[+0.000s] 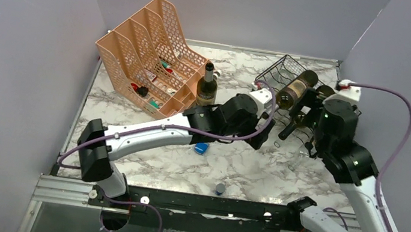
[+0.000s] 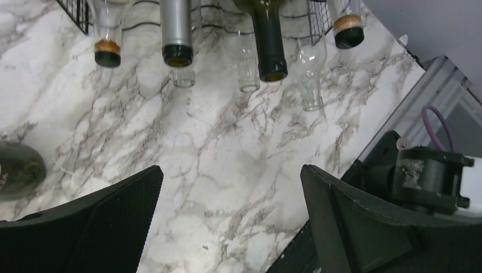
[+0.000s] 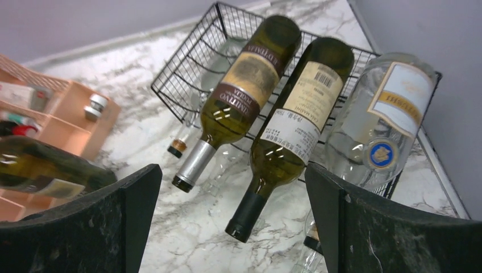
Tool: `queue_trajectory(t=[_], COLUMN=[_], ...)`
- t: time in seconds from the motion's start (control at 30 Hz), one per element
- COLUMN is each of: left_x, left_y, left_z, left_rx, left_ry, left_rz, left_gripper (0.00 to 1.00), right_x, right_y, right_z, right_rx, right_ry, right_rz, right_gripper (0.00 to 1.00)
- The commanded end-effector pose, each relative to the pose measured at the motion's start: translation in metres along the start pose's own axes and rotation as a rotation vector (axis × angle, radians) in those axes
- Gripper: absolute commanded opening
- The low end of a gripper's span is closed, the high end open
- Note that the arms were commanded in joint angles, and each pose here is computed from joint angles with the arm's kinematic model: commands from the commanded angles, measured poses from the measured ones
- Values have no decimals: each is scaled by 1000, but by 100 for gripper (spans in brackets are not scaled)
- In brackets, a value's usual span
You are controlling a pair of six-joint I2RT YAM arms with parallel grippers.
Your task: Take the wine bottle off the wine rack
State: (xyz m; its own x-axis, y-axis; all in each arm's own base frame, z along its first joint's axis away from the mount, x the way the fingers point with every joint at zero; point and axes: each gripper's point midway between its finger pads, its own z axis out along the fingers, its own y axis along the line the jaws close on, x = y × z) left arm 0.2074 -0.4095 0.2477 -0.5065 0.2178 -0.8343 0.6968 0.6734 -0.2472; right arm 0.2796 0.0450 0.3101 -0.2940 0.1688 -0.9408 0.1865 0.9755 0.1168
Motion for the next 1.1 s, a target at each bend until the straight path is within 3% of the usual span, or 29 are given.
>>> queue_trajectory(t=[0.0, 0.23, 0.5, 1.07], left_x=[-31, -44, -59, -39], left_y=[0, 8, 40, 49], left_z=[26, 83, 133, 194], left_rx=[-26, 9, -24, 127], left_ry=[-58, -18, 6, 99], left_rz=[95, 97, 40, -120], left_gripper=[99, 95, 93, 74], right_x=[-36, -58, -52, -53], right_y=[-23, -39, -53, -55], right_z=[-36, -77, -89, -100], right_rx=[29, -47, -17, -47], right_ry=[-92, -213, -199, -193], right_rz=[74, 102, 92, 75], right_gripper=[100, 100, 100, 100])
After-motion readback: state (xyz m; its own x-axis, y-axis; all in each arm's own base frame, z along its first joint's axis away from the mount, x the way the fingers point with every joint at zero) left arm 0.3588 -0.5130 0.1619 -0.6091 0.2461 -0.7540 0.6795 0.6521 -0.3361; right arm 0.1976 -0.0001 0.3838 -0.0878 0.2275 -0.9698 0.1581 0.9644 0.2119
